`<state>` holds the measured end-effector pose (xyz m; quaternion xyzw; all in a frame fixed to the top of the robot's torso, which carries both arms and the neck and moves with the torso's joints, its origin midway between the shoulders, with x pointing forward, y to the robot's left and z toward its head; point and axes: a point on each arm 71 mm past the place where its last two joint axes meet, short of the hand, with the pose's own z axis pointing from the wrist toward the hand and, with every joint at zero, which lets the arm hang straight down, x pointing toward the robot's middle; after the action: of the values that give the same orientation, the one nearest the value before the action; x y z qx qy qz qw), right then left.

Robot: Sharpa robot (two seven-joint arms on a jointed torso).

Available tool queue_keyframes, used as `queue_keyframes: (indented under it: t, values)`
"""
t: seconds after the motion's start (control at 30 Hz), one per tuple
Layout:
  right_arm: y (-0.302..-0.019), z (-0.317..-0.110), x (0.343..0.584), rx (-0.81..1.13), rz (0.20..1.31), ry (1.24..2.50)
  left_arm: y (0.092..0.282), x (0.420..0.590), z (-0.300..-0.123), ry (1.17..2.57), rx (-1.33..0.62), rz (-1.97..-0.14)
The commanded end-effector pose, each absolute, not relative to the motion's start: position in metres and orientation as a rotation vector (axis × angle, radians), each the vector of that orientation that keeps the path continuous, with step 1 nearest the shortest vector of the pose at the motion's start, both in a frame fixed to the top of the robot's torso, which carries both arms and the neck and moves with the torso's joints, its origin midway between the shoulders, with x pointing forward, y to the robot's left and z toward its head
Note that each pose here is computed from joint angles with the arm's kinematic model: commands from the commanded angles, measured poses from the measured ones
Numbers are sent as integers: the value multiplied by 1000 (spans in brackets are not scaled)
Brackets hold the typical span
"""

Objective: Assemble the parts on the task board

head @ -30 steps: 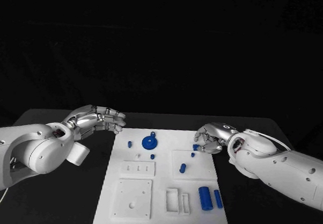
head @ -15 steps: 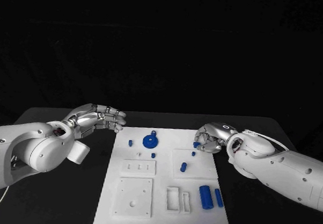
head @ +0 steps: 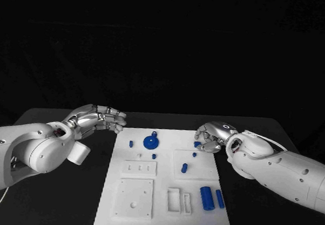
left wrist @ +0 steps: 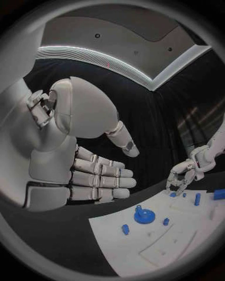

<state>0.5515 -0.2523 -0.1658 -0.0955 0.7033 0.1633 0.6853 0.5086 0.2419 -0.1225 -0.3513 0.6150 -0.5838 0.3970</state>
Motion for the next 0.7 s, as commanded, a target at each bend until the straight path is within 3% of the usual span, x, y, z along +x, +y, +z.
queue_keyframes:
  t: [0.03, 0.7]
  values:
    - [-252, -166, 552, -222, 361, 1571, 239, 508, -122, 1561, -871, -1501]
    - [-252, -176, 552, -226, 343, 1640, 240, 509, -123, 1563, -874, -1497]
